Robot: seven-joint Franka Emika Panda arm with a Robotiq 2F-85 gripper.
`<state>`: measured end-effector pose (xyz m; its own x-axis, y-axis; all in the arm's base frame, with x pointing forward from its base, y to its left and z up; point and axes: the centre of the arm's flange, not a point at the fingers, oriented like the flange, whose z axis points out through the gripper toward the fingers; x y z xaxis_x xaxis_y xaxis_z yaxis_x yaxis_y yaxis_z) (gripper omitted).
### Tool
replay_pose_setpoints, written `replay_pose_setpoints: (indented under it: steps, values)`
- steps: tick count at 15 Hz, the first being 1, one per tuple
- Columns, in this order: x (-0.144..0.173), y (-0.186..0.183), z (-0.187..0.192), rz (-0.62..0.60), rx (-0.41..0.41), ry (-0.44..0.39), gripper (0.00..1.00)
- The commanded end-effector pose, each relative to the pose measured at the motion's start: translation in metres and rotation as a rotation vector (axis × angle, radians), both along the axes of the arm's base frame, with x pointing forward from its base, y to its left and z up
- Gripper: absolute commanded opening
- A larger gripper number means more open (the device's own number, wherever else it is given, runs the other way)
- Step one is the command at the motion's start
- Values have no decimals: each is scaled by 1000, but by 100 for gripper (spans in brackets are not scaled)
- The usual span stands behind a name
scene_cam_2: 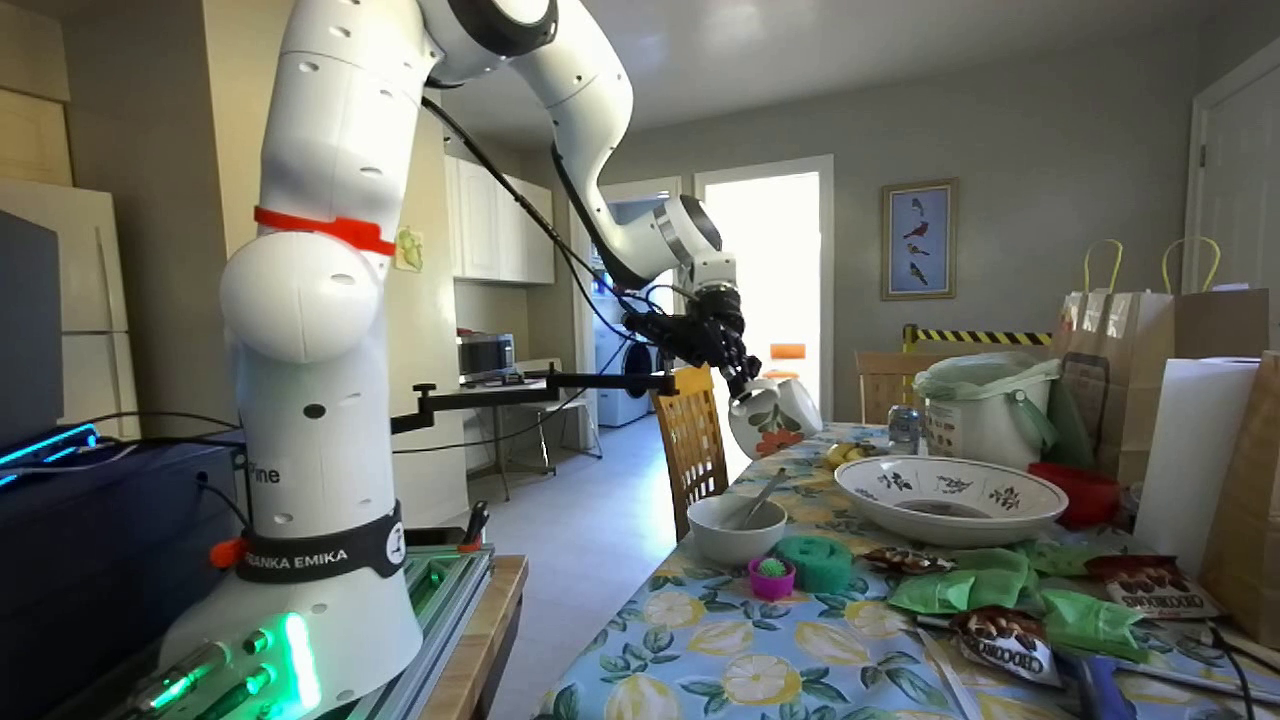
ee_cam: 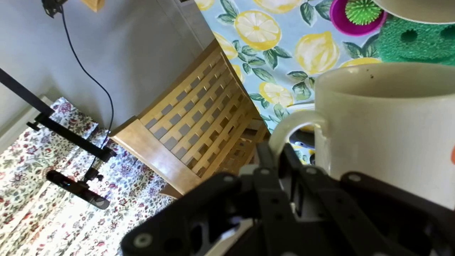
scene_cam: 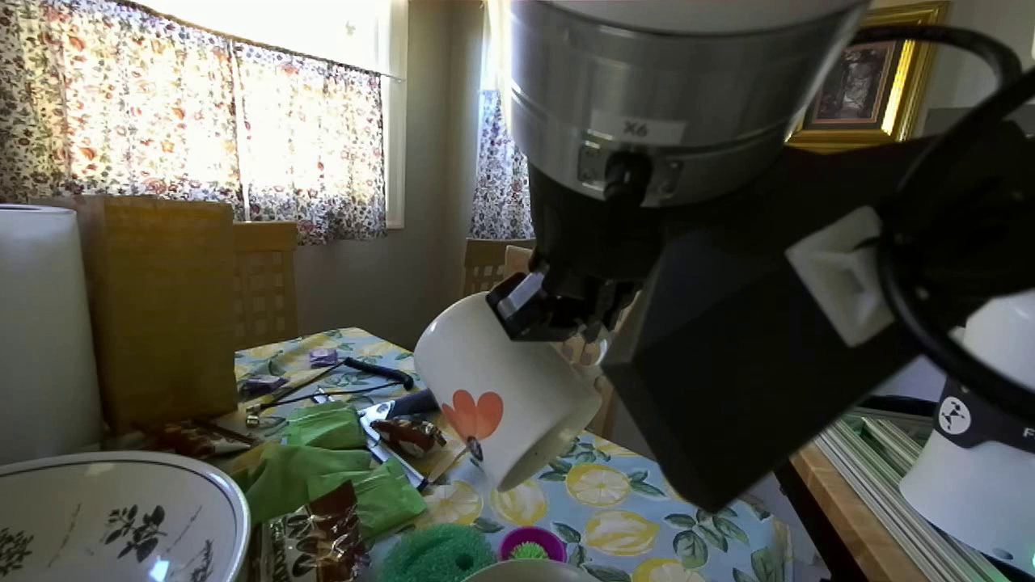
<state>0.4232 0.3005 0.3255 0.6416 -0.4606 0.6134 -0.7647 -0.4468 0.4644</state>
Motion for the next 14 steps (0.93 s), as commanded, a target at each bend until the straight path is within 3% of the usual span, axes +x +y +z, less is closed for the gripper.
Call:
replay_pose_setpoints:
  steps: [1, 14]
  values:
    - [6, 10, 6, -2, -2, -50, 3]
    - [5, 12, 11, 1, 1, -56, 3]
